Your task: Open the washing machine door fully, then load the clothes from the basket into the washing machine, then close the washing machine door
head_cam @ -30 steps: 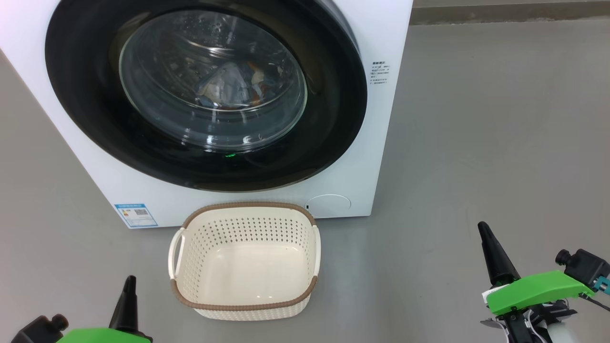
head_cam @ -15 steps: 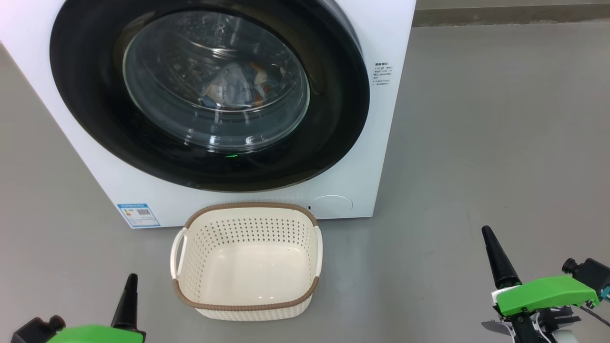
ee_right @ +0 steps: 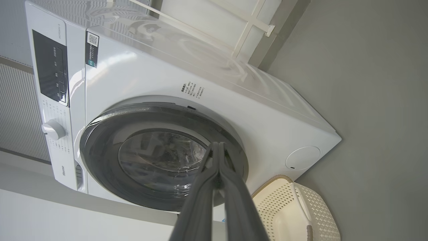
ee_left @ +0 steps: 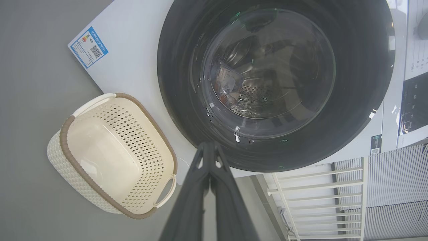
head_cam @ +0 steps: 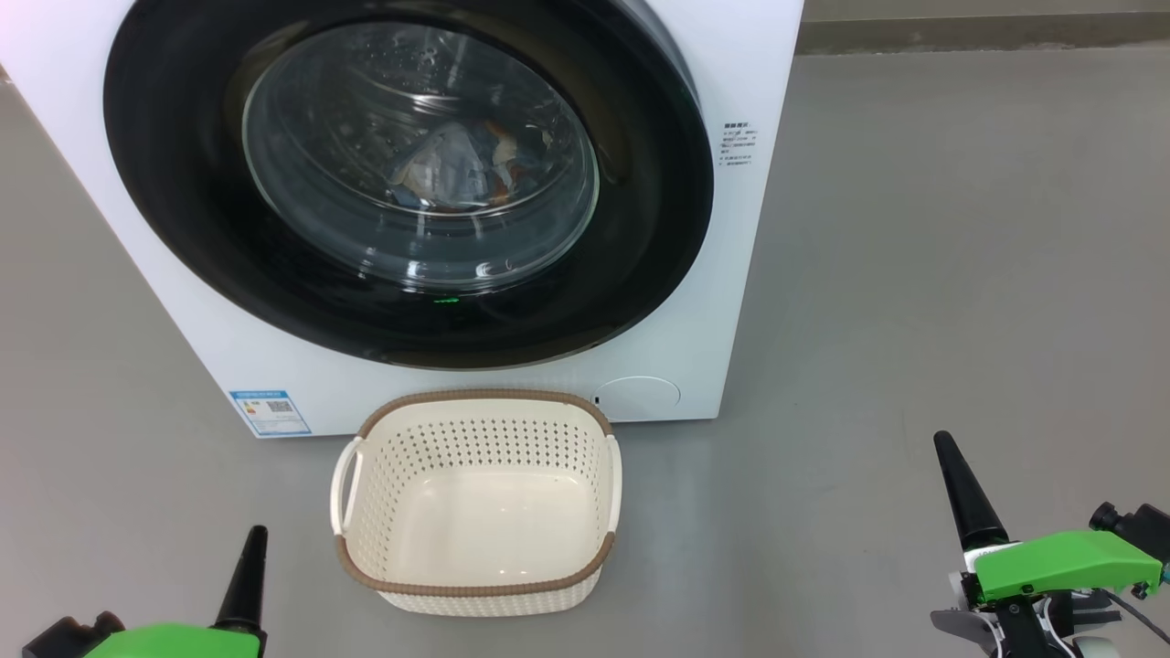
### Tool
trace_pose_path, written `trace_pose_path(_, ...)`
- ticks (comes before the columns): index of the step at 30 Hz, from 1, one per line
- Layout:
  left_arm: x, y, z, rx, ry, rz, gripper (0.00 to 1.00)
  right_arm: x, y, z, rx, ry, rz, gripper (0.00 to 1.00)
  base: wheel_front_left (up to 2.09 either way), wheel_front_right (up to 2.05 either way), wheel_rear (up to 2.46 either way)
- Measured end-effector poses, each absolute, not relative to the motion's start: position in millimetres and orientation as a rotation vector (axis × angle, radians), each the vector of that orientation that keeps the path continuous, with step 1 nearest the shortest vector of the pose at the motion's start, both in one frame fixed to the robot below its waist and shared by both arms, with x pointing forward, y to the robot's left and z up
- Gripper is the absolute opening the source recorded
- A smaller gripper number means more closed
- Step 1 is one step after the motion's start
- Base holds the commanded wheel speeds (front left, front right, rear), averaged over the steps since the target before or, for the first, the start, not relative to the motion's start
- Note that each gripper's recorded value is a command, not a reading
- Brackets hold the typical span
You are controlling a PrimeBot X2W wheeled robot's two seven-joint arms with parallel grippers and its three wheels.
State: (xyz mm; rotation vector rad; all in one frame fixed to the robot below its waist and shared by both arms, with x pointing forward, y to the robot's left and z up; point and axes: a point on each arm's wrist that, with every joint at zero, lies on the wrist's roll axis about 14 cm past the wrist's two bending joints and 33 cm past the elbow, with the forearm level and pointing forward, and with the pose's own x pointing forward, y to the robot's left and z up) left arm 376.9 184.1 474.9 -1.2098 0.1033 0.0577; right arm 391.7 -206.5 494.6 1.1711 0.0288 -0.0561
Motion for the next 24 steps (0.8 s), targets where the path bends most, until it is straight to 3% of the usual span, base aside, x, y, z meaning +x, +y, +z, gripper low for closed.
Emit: trace_pose_path(24,378.1,186.8,480.8,-1.45,0.09,0.048,0.0,387.7,-206.9,493.4,1.433,0.026,-0.059,0.0,0.0,0.0,0.0)
